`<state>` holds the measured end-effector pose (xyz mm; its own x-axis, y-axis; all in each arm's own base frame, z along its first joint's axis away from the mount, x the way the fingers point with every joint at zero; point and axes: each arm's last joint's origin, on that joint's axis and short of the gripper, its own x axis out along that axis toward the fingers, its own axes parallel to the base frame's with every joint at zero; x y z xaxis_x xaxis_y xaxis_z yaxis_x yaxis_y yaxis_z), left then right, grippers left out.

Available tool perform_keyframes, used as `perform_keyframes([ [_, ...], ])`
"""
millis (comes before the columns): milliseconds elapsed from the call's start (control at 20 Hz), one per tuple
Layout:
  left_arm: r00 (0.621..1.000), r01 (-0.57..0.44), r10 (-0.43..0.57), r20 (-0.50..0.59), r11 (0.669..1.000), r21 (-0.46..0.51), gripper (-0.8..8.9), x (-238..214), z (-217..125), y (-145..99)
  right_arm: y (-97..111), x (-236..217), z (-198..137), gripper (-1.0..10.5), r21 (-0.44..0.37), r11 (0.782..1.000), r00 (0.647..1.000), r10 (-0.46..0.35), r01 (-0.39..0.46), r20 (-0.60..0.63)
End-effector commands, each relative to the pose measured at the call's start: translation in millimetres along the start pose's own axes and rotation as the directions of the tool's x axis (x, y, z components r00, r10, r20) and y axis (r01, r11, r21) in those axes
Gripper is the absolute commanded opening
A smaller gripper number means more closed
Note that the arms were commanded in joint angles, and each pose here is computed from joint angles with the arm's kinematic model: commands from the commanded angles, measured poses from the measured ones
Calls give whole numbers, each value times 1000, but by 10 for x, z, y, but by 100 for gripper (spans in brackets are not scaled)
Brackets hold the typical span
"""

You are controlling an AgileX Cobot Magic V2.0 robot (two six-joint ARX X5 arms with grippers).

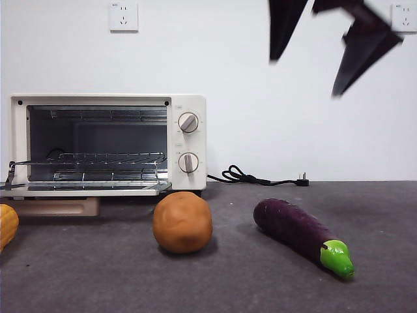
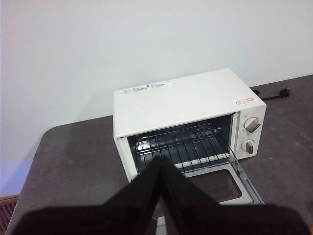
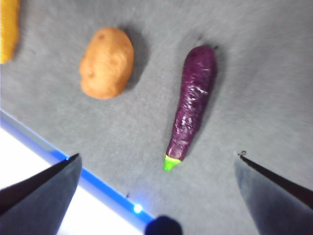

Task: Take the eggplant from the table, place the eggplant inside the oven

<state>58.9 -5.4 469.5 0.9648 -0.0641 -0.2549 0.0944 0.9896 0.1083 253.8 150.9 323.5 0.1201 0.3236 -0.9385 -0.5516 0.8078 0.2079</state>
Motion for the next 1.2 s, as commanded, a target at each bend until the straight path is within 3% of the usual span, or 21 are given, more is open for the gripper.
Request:
perform_keyframes([
  [50, 1000, 0, 0, 1, 1000, -12, -5, 3, -5, 0, -10, 363, -24, 563, 15, 1000, 998, 6, -6, -60],
  [350, 1000, 0, 0, -1, 1000, -11, -5, 11, -4, 0, -114, 1084, -322, 564, 67, 998, 992, 9, -1, -123],
  [600, 1000, 1, -1, -2, 1000, -11, -5, 13, -4, -1, -173, 1327, -487, 558, 114, 993, 992, -6, 20, -123],
  [800, 1000, 1, -1, -8, 1000, -4, -5, 13, -10, -1, -206, 1418, -540, 373, 149, 987, 993, -48, 63, -103],
  [950, 1000, 1, -1, -8, 1000, -3, -5, 13, -10, -1, -222, 1485, -583, 329, 169, 984, 994, -50, 65, -92],
  [1050, 1000, 1, -1, -8, 1000, 0, -5, 13, -10, -1, -233, 1535, -626, 104, 170, 983, 995, -51, 66, -89],
  [1100, 1000, 1, -1, -8, 1000, 0, -5, 13, -10, -1, -237, 1553, -641, 57, 170, 983, 995, -51, 65, -85],
  [1200, 1000, 0, 0, -8, 1000, 1, -5, 13, -10, -1, -239, 1565, -649, 54, 166, 984, 995, -50, 64, -83],
])
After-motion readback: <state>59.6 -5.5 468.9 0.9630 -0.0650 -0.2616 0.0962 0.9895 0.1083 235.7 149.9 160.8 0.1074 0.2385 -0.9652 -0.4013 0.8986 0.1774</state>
